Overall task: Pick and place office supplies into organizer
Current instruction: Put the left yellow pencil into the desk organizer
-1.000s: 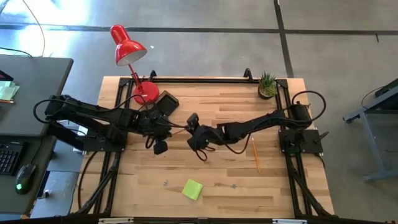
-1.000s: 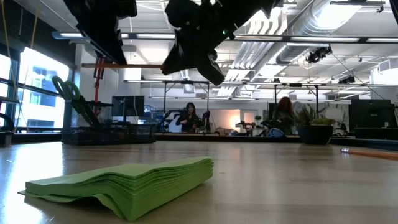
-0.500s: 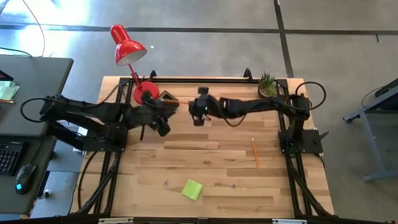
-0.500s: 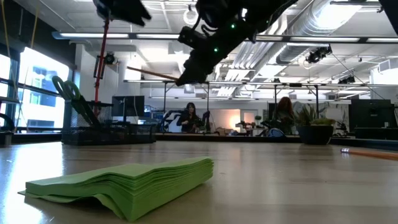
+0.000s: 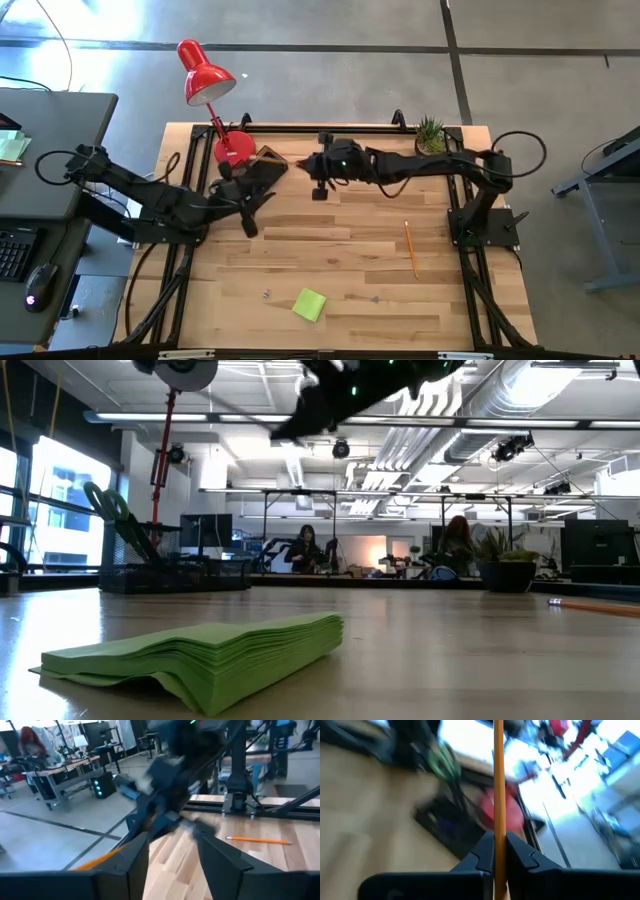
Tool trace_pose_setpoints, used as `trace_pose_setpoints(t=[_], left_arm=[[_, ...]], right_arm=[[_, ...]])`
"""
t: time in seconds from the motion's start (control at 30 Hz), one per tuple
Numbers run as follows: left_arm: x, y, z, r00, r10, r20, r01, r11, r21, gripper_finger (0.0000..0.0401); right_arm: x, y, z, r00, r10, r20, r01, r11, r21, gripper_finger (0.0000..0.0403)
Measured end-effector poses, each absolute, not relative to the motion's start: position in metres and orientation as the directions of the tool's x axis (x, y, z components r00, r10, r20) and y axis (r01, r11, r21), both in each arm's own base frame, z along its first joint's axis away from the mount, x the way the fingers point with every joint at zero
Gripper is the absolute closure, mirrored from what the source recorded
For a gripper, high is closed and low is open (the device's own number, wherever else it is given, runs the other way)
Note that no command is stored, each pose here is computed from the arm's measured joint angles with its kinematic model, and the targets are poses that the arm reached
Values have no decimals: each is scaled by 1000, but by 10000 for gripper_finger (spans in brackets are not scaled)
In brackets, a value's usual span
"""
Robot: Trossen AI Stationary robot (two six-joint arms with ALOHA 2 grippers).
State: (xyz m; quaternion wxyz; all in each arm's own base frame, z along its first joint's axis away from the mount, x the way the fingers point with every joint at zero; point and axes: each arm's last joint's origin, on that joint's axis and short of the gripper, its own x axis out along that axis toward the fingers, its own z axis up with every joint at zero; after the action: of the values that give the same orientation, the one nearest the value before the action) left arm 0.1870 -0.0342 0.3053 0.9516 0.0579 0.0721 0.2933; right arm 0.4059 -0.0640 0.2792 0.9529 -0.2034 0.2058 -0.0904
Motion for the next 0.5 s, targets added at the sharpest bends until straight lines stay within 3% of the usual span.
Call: trace_pose_setpoints(t=[0.23, 0.5], left_arm=[[142, -34, 304, 871, 492, -5, -492, 870, 34, 285], [116, -29, 290, 914, 374, 160, -376, 927, -21, 288]], right_arm=[[401, -41, 303, 959, -90, -268, -12, 934, -358, 393], [406, -33, 316, 990, 94, -102, -121, 945, -303, 393]])
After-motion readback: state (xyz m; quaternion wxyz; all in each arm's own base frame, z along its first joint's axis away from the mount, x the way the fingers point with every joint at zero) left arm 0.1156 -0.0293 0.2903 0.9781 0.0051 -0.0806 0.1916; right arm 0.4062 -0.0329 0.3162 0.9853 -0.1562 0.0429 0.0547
